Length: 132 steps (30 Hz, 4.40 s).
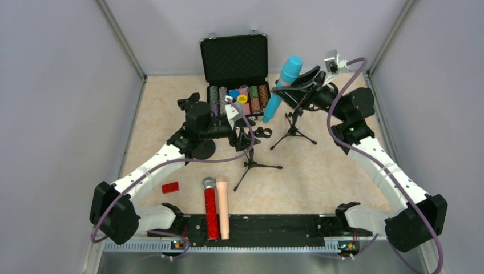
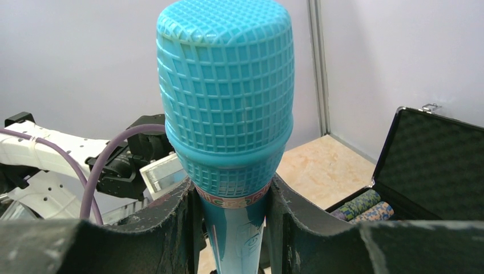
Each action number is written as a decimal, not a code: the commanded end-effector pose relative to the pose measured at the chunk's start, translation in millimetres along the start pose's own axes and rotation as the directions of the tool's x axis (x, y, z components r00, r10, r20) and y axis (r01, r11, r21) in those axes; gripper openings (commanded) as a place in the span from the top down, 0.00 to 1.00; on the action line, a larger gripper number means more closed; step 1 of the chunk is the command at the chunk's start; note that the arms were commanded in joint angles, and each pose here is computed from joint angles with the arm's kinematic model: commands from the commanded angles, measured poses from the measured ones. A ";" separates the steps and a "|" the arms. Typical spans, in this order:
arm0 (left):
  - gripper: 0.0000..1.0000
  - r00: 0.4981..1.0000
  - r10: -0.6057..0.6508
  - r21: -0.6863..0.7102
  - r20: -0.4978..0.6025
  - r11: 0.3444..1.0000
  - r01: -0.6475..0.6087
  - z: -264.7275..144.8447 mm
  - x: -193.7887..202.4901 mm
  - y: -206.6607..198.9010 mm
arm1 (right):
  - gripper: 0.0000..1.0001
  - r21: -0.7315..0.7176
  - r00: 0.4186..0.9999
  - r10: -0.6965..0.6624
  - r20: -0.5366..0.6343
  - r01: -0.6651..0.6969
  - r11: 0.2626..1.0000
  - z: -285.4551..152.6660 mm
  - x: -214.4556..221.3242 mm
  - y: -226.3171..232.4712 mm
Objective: Attach the microphones to the stand
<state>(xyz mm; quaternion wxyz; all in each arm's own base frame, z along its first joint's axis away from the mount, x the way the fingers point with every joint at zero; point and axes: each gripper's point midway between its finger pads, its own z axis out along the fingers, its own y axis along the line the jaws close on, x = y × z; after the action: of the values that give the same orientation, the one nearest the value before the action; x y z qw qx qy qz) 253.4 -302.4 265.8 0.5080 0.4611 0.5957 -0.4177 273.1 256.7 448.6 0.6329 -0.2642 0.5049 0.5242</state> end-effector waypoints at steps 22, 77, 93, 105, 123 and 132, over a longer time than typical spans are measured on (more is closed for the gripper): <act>0.03 0.994 0.063 -0.062 0.090 0.996 -0.057 -22.4 -18.5 -12.8 | 1.00 -0.103 0.991 -0.122 0.048 0.127 0.987 -12.3 -8.8 37.9; 0.08 0.995 0.048 -0.064 0.088 0.997 -0.042 -25.5 -19.8 -15.9 | 1.00 -0.085 0.995 -0.083 -0.045 0.079 0.993 -20.6 48.1 21.5; 0.18 0.993 0.041 -0.075 0.111 0.997 -0.032 -13.5 -23.5 -3.5 | 1.00 -0.066 0.985 -0.148 -0.085 0.143 0.988 -13.5 66.0 19.8; 0.48 0.994 0.037 -0.033 0.102 0.999 -0.034 -1.6 -23.5 -4.0 | 1.00 -0.063 0.985 -0.151 -0.088 0.146 0.987 -13.0 69.1 19.1; 1.00 0.992 0.029 -0.004 0.120 1.000 -0.028 -0.2 -21.8 -11.3 | 1.00 -0.059 0.976 -0.154 -0.154 0.146 0.988 -14.2 101.6 11.6; 1.00 0.991 0.041 -0.013 0.125 0.999 -0.039 -0.1 -23.8 -9.1 | 1.00 -0.053 0.964 -0.151 -0.217 0.143 0.988 -18.5 128.2 7.0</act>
<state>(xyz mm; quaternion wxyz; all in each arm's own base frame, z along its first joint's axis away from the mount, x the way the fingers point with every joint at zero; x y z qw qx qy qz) 241.7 -303.2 263.0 0.5196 0.4455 0.5895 -0.4289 247.3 282.4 387.0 0.6616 -0.3472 0.4794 0.4604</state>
